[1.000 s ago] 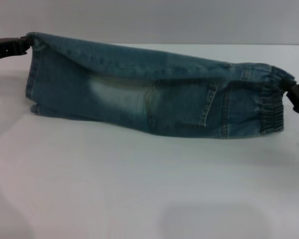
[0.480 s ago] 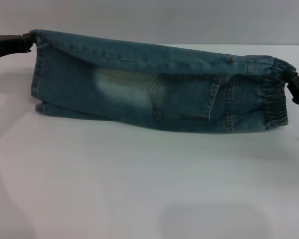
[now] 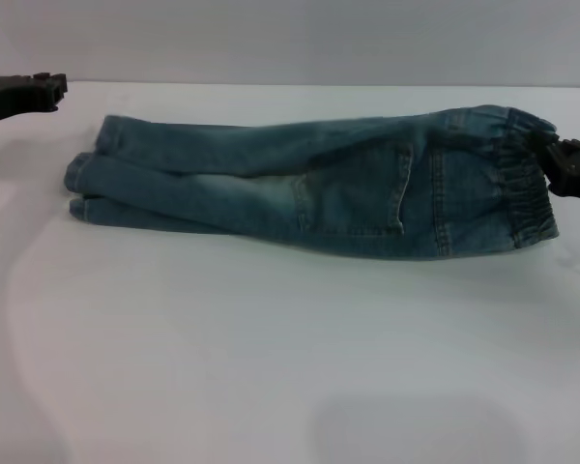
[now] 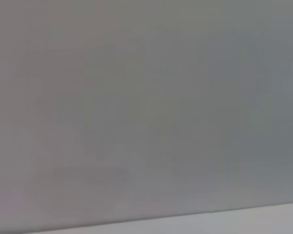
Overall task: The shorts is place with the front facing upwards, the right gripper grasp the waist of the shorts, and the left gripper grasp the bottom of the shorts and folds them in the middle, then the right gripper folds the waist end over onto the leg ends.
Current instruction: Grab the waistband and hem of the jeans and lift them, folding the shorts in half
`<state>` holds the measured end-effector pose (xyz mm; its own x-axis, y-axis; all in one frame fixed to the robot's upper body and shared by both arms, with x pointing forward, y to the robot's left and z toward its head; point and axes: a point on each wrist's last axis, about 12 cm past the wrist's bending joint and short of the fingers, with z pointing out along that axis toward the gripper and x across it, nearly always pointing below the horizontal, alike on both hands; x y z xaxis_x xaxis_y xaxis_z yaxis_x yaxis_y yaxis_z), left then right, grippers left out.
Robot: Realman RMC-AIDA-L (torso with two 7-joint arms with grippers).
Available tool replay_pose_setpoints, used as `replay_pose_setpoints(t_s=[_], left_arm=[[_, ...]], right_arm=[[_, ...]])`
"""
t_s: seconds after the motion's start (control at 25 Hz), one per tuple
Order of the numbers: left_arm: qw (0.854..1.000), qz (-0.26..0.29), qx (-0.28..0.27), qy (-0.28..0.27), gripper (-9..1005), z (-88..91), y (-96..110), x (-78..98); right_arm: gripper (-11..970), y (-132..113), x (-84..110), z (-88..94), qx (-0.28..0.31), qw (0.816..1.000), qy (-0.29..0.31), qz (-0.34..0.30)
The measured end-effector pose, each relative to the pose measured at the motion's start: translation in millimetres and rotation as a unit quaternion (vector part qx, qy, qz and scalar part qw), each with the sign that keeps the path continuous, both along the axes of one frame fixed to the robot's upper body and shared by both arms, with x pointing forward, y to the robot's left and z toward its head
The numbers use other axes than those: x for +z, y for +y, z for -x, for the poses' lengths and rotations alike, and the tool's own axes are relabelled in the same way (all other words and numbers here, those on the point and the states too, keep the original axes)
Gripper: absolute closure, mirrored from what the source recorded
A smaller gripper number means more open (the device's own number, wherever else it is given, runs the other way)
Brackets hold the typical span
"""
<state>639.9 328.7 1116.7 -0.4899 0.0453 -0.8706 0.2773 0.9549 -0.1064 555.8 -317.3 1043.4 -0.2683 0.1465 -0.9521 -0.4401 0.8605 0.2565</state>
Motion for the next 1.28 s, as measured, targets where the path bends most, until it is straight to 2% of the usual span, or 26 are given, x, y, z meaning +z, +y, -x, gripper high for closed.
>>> replay_pose_setpoints(t_s=[0.12,0.32,0.52,0.64,0.88,1.28], left_arm=[[1.0,0.0,0.005,-0.001,954,-0.6,0,-0.8],[1.0,-0.002,0.011,-0.006,770,-2.2,1,0.4],[1.0,-0.002,0.011,-0.007,541,-2.9,1,0.9],[1.0,-0.002,0.011,-0.007,337,-3.1,1,1.0],[1.0,-0.002,0.011,-0.007,167,-2.9,1,0.7],[1.0,0.004,0.011,-0.002,167,-1.3,1,-1.3]], right_arm=[[961,2,-0.4,-1.3,0.001,1.0,0.0,0.003],[961,5,-1.8,-3.5,0.001,1.0,0.005,0.003],[960,4,-3.6,-5.0,-0.007,1.0,0.011,0.008],[959,2,-5.0,-5.6,-0.018,1.0,0.018,0.008],[961,-1,-9.8,-11.4,-0.048,0.998,0.043,0.012],[866,1,-16.5,-21.9,-0.081,0.993,0.077,0.031]])
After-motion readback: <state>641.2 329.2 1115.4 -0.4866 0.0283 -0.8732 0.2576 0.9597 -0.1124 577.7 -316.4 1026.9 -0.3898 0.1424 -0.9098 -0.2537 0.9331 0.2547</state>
